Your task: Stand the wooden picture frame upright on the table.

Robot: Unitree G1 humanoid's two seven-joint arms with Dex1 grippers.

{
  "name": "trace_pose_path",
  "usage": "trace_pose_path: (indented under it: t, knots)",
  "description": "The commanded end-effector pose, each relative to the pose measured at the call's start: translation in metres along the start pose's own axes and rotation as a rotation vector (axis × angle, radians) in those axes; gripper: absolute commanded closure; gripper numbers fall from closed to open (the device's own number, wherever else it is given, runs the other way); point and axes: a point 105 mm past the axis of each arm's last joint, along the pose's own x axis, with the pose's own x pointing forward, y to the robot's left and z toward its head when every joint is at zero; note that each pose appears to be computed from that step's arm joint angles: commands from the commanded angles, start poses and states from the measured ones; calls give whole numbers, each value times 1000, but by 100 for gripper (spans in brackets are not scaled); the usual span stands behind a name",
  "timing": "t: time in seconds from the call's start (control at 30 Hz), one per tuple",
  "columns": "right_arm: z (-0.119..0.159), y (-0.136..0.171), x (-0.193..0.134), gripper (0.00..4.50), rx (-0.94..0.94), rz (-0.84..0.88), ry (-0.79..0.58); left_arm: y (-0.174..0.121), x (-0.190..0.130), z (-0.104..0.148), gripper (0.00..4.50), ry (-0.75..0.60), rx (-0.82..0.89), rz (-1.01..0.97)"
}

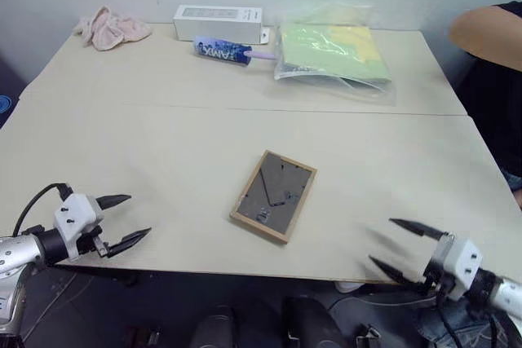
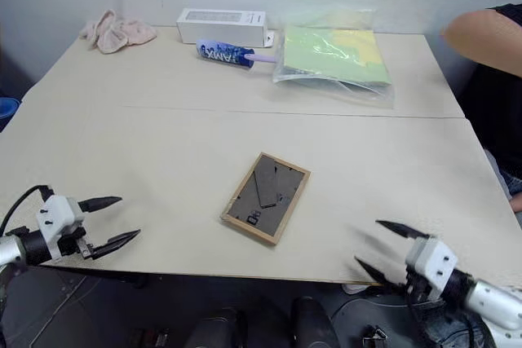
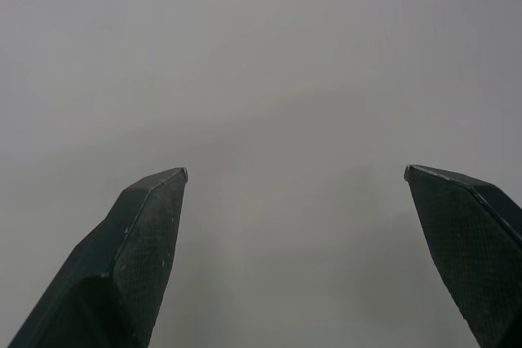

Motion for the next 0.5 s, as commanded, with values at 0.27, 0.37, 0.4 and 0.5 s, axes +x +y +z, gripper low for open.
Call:
trace_pose_path:
  t: [0.27, 0.37, 0.4, 0.5]
  knots:
    - [28, -1, 48, 58, 26, 67, -120, -9, 27, 39, 0, -87, -15, -87]
    - [34, -5, 78, 167, 13, 80, -106, -11, 57, 56, 94, -111, -5, -103]
    - [32, -7, 87, 194, 17, 81, -83, -11, 71, 60, 119, -113, -7, -100]
    - [29, -13, 104, 302, -6, 77, -48, -18, 96, 70, 215, -131, 11, -127]
